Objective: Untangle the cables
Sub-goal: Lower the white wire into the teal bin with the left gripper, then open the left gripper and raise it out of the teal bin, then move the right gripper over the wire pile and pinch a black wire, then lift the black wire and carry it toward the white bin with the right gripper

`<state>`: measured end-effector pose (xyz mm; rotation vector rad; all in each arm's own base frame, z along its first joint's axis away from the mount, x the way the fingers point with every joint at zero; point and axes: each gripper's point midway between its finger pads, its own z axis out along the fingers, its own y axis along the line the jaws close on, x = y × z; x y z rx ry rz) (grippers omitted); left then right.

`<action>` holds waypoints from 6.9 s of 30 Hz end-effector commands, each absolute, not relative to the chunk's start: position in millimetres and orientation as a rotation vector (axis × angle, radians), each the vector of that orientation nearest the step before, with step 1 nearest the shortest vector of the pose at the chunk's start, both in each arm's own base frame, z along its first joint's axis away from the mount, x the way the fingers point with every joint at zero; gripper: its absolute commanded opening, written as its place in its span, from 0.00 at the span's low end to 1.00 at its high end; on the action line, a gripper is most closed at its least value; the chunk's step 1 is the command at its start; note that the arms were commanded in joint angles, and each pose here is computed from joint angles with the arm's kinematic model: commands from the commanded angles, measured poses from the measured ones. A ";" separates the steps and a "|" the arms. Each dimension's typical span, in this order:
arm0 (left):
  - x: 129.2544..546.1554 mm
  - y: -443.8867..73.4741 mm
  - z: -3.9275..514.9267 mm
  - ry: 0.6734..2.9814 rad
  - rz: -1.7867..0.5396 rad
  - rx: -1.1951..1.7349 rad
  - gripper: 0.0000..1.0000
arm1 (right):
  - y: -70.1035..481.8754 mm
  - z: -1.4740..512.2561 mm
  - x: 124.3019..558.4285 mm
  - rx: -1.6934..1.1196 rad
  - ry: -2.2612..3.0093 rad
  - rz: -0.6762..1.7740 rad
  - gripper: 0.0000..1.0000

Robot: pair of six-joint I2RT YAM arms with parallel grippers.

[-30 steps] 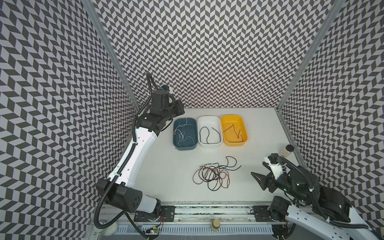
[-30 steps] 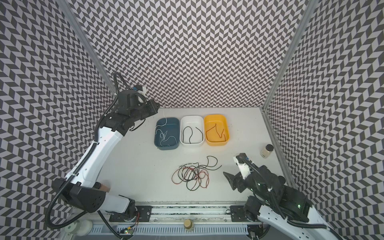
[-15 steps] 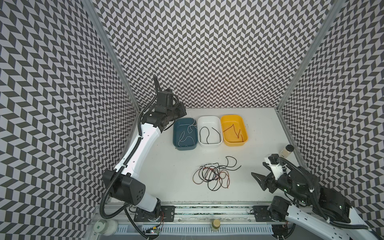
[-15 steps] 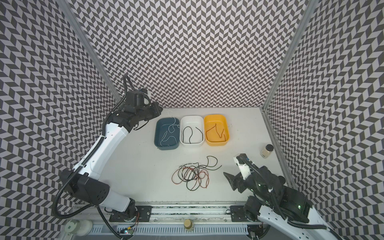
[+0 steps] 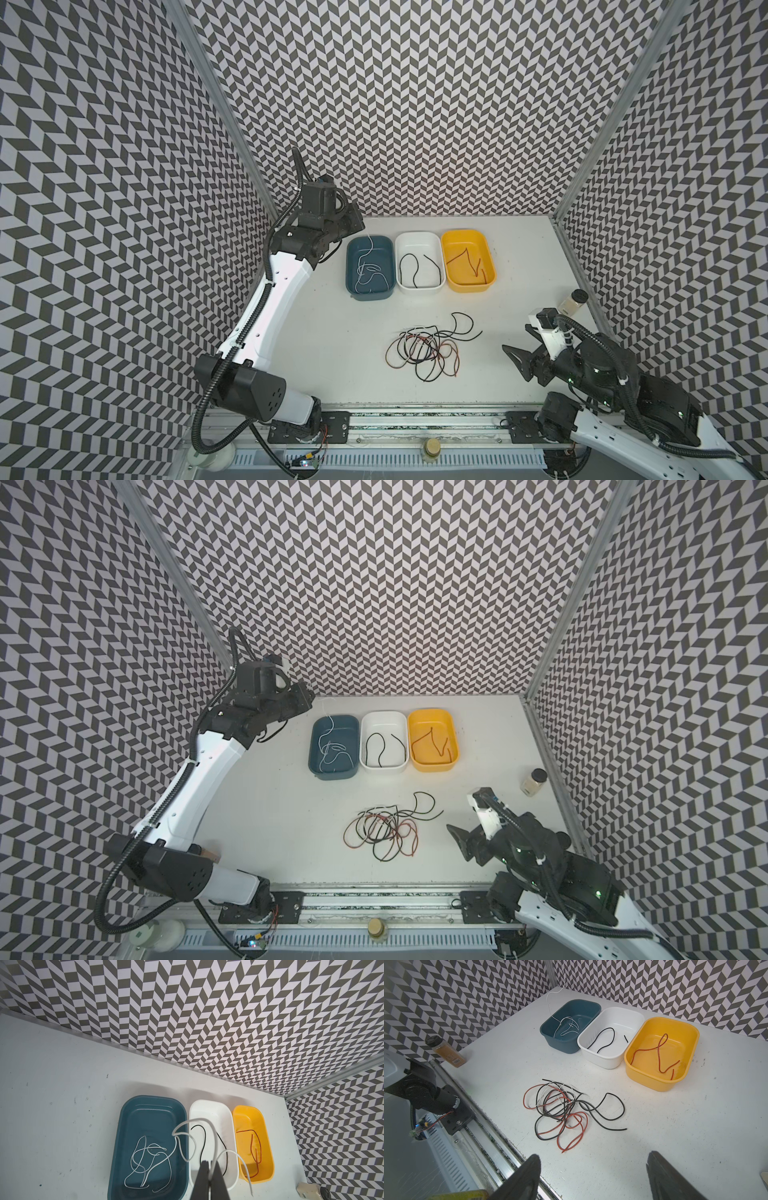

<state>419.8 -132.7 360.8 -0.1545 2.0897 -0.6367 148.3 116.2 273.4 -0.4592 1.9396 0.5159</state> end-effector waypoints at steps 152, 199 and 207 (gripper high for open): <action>225.3 -78.8 202.5 2.305 -0.391 -0.198 1.00 | 242.4 256.0 279.3 -0.373 2.190 0.443 0.00; 224.4 -78.7 204.3 2.299 -0.394 -0.193 1.00 | 216.1 551.2 237.8 -0.443 1.650 0.611 0.00; 224.2 -79.4 205.3 2.295 -0.400 -0.191 1.00 | 228.7 538.4 254.9 -0.463 1.658 0.556 0.00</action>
